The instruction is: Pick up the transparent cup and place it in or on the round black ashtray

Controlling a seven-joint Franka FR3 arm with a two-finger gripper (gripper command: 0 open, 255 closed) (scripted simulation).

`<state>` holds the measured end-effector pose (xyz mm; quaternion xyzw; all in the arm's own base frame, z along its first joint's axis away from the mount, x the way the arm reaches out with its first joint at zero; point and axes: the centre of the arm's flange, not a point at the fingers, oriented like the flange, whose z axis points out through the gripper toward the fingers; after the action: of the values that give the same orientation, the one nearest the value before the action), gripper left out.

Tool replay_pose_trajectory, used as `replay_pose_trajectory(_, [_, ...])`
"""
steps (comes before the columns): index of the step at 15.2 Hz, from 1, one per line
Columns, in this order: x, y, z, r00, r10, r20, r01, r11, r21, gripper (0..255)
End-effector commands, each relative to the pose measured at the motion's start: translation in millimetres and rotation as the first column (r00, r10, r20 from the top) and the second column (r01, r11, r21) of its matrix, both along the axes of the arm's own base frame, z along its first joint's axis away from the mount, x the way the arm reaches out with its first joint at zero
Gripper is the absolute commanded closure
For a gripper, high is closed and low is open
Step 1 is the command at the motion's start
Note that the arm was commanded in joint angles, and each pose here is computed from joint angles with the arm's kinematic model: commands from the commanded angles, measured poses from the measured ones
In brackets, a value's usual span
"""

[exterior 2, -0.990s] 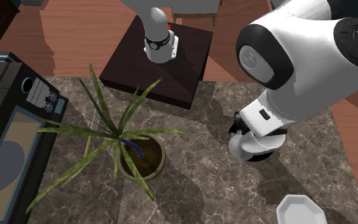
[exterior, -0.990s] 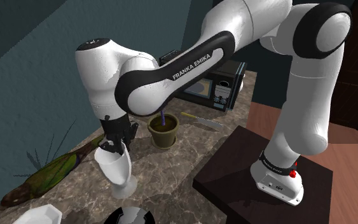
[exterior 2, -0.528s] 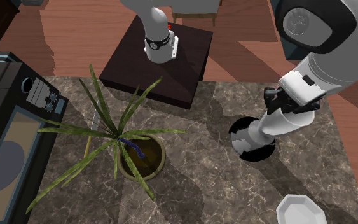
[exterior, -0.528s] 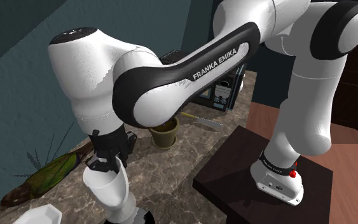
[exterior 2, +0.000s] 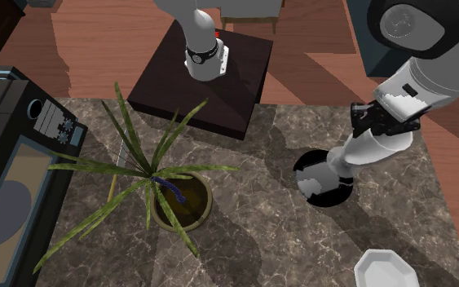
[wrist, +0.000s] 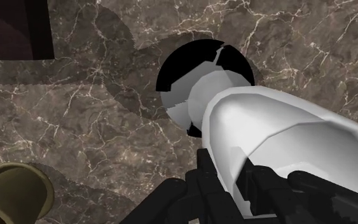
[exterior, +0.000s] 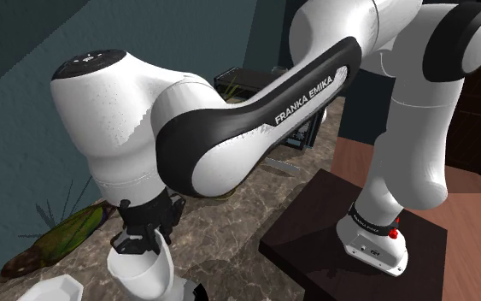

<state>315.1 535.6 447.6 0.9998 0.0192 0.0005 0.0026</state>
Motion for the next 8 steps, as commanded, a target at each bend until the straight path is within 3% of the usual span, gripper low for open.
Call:
replay_pose_trajectory(1, [0, 1, -10, 1.000, 0.000, 0.001, 0.000, 1.000, 0.001, 255])
replay_pose_trajectory(8, [0, 1, -47, 1.000, 0.000, 0.001, 0.000, 1.000, 0.001, 255])
